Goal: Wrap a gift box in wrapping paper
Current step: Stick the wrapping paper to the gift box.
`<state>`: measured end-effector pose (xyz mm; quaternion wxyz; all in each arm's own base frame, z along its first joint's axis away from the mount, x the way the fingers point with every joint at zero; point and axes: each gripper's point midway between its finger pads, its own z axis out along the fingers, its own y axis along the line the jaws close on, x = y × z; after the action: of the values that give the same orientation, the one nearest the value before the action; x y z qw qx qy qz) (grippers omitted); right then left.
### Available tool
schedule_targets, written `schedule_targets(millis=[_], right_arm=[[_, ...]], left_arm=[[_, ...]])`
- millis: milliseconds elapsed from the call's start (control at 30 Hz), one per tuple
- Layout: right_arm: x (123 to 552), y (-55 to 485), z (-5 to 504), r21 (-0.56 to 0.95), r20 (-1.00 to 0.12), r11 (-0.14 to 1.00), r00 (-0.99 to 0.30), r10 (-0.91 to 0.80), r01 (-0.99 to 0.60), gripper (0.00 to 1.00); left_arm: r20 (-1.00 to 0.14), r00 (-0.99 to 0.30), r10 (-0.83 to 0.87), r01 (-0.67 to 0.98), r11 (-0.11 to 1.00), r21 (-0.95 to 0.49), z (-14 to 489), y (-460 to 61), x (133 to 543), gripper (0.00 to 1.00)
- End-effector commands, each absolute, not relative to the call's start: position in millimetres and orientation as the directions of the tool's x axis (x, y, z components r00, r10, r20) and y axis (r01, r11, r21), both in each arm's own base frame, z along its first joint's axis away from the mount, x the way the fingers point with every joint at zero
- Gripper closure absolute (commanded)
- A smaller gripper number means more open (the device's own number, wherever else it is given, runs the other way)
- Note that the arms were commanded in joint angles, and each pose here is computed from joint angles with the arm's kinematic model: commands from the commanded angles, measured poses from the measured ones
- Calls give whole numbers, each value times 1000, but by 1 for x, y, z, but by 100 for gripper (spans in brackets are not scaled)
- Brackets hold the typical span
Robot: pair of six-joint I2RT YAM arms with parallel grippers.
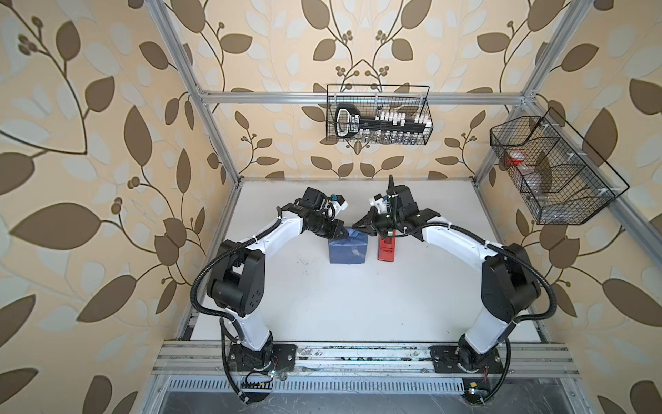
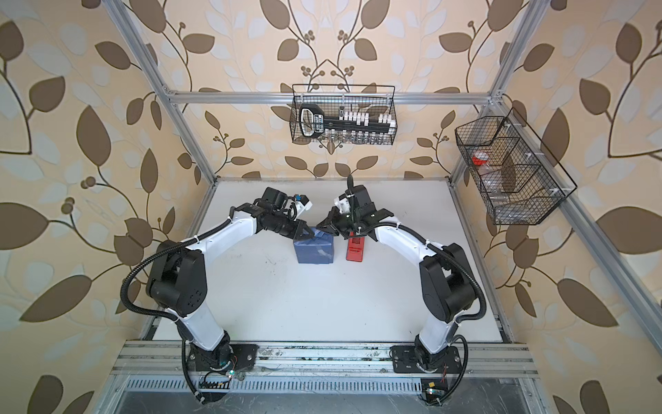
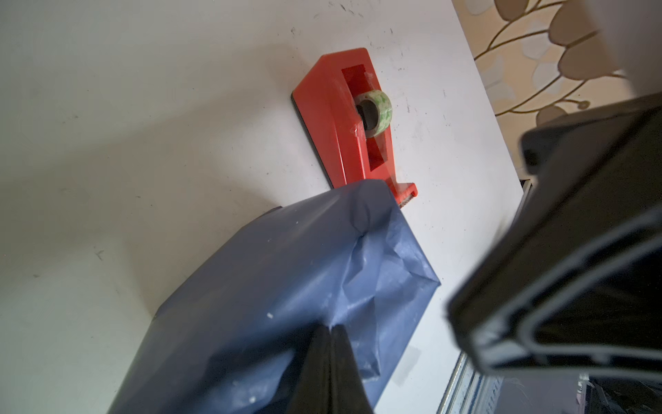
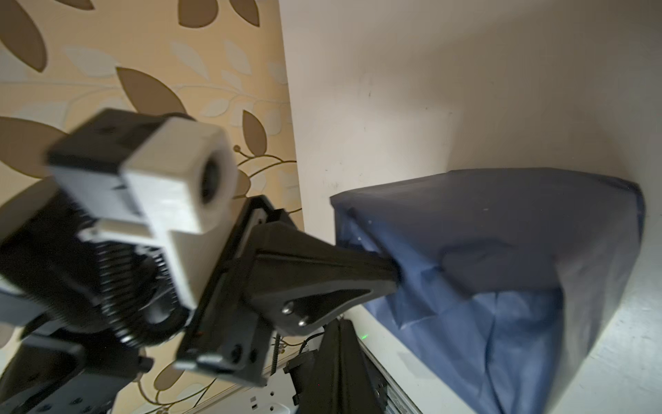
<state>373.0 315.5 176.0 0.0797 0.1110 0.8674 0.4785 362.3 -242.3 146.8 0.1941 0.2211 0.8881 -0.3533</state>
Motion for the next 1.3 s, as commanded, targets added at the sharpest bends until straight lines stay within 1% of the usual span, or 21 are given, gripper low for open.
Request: schedule_targets(millis=[0,167,267,533,633,767,800,933,1100,1267], right_arm=[[369,322,166,849,-12,516,-972,234,114,100],[362,320,141,820,19,555,-976,215,138,100],[356,313,130,795,17,590,-979,205,137,100],[328,299,89,728,63,666,-984,168,161,100],[331,295,99,738,49,656,-982,181,157,100],[342,295,139,776,-23,623,-983,184,98,100],[348,299,155,792,-55,607,-982,181,68,100],[348,316,177,822,-78,569,-985,157,26,100],[342,334,151,803,-33,595,-993,110,39,100],[334,324,127,765,-16,641,-994,106,56,100]], left_arm=[[-289,-911,296,401,800,-446,78,-207,339,100],[-288,-912,292,398,799,-451,77,-208,339,100],[-288,-911,294,400,800,-448,77,-208,340,100],[-291,-912,290,398,799,-451,77,-208,340,100],[-293,-912,287,397,799,-452,79,-208,339,100],[-293,-912,287,397,799,-451,77,-208,339,100],[-294,-913,283,394,800,-453,77,-208,339,100],[-298,-909,291,402,800,-446,81,-208,339,100],[-294,-914,281,392,799,-456,79,-209,339,100],[-293,-914,279,391,798,-459,77,-210,340,100]])
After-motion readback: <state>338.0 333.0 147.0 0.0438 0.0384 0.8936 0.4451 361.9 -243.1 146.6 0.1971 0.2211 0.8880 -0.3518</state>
